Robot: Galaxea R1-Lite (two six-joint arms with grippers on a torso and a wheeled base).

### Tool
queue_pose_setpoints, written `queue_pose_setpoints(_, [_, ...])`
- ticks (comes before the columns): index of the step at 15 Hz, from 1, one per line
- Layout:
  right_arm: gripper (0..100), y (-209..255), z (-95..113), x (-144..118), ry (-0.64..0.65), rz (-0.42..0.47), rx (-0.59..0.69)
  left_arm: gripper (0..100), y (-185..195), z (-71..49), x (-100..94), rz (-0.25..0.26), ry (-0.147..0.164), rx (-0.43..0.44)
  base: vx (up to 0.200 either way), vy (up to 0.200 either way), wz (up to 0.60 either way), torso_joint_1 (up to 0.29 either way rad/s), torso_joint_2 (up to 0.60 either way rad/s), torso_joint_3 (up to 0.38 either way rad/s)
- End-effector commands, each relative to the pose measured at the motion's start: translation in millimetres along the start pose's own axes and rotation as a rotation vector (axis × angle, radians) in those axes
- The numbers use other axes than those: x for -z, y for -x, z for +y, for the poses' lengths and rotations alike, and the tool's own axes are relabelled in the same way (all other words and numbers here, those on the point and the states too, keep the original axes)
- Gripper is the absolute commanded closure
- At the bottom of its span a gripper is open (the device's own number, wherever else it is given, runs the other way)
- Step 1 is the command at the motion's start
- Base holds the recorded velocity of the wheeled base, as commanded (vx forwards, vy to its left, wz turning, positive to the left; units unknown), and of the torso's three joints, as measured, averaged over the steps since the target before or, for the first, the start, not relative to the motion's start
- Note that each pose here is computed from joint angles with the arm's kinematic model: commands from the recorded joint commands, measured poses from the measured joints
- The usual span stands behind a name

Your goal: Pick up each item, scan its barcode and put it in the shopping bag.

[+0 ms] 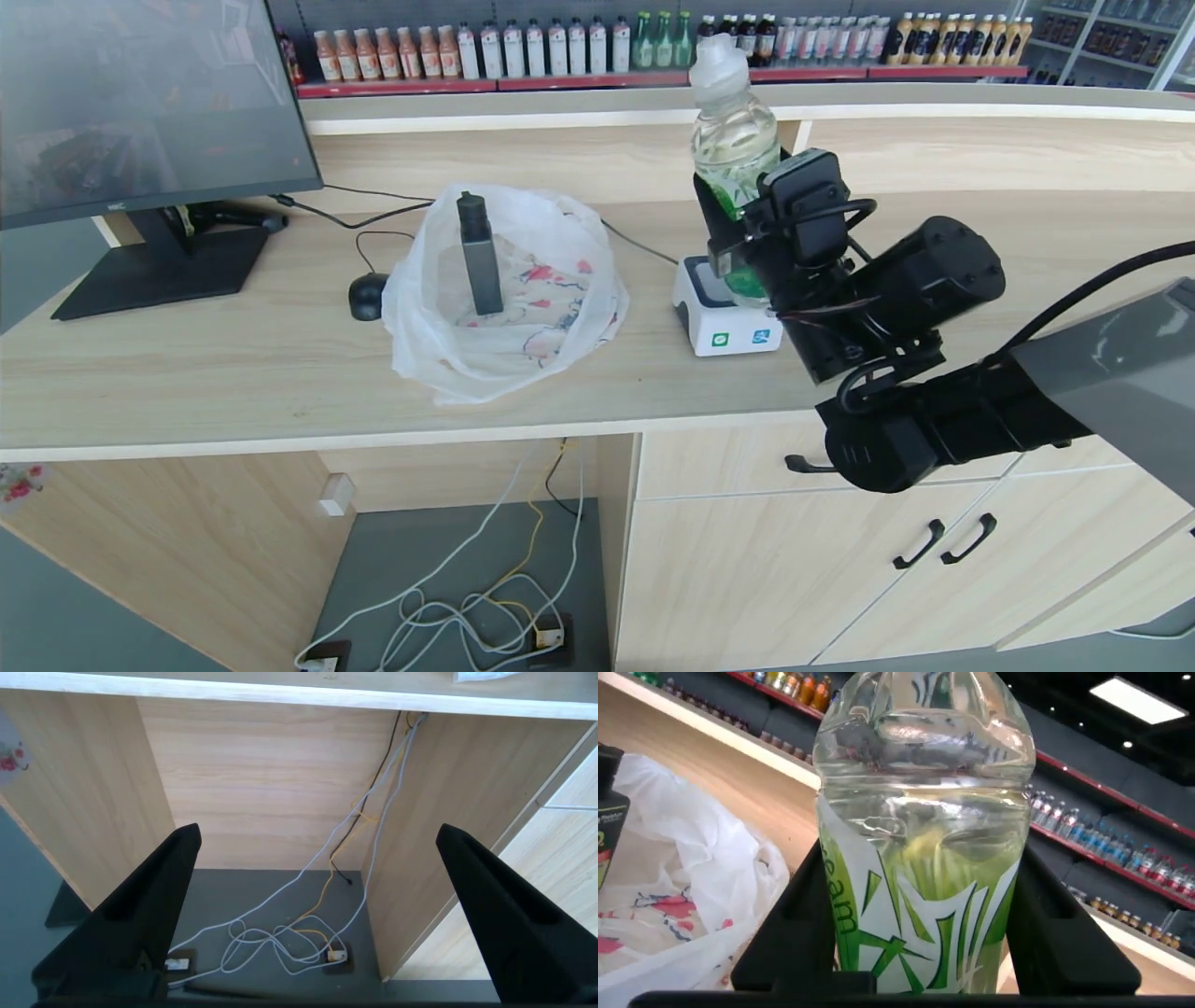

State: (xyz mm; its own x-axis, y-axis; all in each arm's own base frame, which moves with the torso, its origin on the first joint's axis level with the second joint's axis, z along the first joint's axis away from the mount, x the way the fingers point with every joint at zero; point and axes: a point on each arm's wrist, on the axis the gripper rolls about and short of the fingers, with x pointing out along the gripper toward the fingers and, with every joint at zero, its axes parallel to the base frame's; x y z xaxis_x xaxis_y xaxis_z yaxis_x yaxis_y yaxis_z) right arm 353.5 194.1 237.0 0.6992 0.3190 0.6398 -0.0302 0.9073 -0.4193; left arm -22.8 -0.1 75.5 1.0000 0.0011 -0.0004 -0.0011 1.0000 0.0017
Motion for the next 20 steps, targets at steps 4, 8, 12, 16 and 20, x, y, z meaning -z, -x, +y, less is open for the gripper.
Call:
queue_pose_setpoints(4, [100,12,-13,-11,-0.169,0.024,-0.005,0,0,0.0,0.0,0.000,-0.001,0.000,0.000,0.000,0.00,0.000,0.00,0.000])
queue_pose_setpoints(8, [100,27,-18,-14,-0.342,0.082,0.006,0,0,0.0,0.0,0.000,-0.001,0.000,0.000,0.000,0.00,0.000,0.00,0.000])
queue_pose_setpoints(12, [100,26,-31,-12,-0.415,0.122,0.149,0,0,0.0,0.0,0.000,-0.003,0.000,0.000,0.000,0.00,0.000,0.00,0.000])
queue_pose_setpoints(16, [100,26,-34,-8,-0.432,0.129,0.169,0,0,0.0,0.0,0.000,-0.003,0.000,0.000,0.100,0.00,0.001,0.00,0.000])
queue_pose_setpoints(20, [100,26,-39,-5,-0.425,0.132,0.180,0,0,0.0,0.0,0.000,-0.003,0.000,0.000,0.200,0.00,0.001,0.00,0.002])
